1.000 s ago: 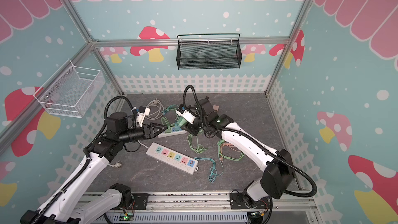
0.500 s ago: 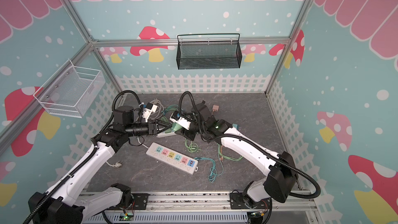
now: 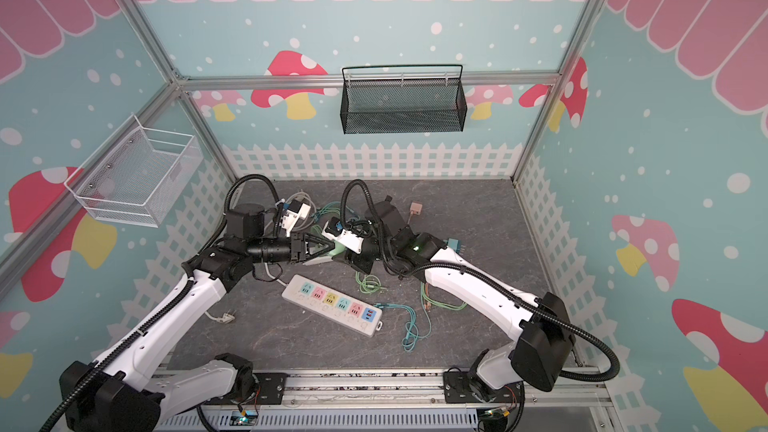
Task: Insert the plug
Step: 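Carry the green charger toward the left gripper while left gripper closes on it, then raise the green charger held by both grippers above the power strips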
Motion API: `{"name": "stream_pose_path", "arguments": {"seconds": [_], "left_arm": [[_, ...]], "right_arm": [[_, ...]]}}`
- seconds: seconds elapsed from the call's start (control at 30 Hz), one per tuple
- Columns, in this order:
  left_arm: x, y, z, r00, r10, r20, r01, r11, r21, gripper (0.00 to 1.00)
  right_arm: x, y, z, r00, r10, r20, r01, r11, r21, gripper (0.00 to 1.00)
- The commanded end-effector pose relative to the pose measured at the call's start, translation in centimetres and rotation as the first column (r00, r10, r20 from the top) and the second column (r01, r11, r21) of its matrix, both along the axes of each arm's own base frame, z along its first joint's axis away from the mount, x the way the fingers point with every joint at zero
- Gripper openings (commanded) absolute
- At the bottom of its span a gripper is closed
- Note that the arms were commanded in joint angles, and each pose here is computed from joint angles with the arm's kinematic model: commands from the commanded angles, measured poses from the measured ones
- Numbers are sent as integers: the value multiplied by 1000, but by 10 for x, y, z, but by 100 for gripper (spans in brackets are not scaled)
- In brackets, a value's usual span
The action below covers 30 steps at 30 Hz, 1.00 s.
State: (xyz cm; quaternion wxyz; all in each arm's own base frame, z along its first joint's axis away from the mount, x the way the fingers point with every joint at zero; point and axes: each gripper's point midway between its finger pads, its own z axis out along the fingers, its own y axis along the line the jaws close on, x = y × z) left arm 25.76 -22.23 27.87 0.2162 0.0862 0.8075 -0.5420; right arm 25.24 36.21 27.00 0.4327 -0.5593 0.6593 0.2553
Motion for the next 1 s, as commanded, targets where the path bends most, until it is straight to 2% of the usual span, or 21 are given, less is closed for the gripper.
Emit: {"name": "stream_pose_path", "arguments": {"seconds": [0.0,0.1,0.13,0.2,0.33,0.4,0.53,0.67,0.87,0.97], "left_arm": [[0,-3,10,999,-26,45,26,1000,-8,24],[0,-3,11,998,-21,54,21,1000,-2,14],[2,-3,11,998,-18,61,18,1000,0,13],[7,-2,12,997,1,81,-2,1000,9,10],[25,1,11,990,64,126,-68,997,24,1],[35,2,10,985,98,140,-103,994,31,0],[53,5,14,969,161,189,-168,986,19,0],[65,6,34,936,222,274,-213,975,-63,0],[64,11,66,861,305,408,-228,947,-226,0],[56,14,71,832,337,441,-224,931,-289,0]], "right_arm": [[-3,4,23,998,21,59,-24,998,53,38],[0,2,22,999,-19,37,17,998,53,50],[3,-1,25,998,-53,19,52,997,53,57],[9,-6,30,993,-119,-8,120,991,57,62],[15,-28,47,964,-262,-36,264,958,110,77],[15,-38,59,946,-316,-73,323,935,148,82],[6,-48,71,912,-342,-228,389,897,211,82],[-15,-38,72,894,-223,-389,354,884,306,81],[-7,-38,53,824,-198,-531,447,804,393,82],[-4,-32,55,816,-130,-563,430,787,442,82]]}}
